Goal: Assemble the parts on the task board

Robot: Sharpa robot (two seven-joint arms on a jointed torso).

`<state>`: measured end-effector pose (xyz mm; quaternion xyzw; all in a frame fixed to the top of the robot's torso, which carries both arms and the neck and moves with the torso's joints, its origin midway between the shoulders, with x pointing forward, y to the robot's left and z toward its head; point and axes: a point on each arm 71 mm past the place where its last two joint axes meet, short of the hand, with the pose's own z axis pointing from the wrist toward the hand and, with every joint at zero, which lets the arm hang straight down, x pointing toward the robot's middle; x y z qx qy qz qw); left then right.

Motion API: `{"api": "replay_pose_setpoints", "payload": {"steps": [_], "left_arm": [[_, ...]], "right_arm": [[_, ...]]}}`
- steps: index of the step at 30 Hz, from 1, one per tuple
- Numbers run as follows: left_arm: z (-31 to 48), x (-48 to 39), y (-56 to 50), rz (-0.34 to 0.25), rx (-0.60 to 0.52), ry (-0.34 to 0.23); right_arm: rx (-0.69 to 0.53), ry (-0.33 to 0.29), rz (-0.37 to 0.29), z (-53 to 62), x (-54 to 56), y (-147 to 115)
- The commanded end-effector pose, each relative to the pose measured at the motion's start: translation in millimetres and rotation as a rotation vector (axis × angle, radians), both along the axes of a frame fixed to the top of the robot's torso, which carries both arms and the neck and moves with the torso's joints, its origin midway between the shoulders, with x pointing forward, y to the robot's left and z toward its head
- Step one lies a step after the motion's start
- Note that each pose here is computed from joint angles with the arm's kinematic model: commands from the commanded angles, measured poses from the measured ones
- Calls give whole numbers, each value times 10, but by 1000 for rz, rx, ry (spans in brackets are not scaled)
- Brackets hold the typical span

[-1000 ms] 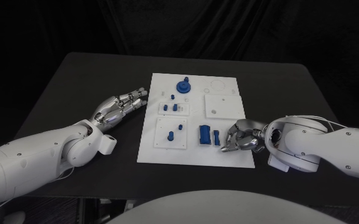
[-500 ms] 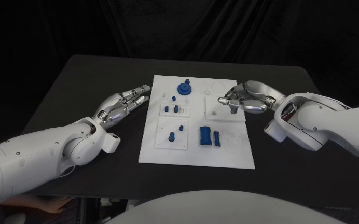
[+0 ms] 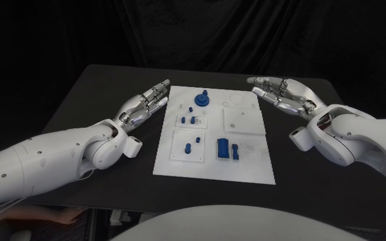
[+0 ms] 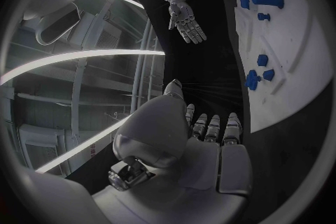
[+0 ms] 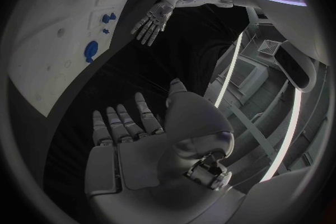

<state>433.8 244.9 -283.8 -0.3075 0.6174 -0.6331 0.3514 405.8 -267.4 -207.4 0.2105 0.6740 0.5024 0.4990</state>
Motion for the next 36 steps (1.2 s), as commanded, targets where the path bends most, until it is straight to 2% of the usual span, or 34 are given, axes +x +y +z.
{"api": "replay_pose_setpoints", "payload": {"steps": [1,6,11,21,27,31,36], "left_arm": [[3,1,-1,2,-1,0],[42,33,-42,40,-2,-6],[135,99,-134,130,-7,-15],[424,243,-389,413,-26,10],[544,273,-485,532,-34,45],[583,278,-515,570,-37,59],[596,279,-525,583,-37,64]], "right_arm": [[0,-1,-2,9,5,13],[38,-1,-30,9,60,64],[126,4,-100,2,182,185],[377,69,-339,-90,473,567],[456,112,-432,-149,543,709],[476,125,-456,-167,558,746],[477,126,-459,-168,560,749]]}}
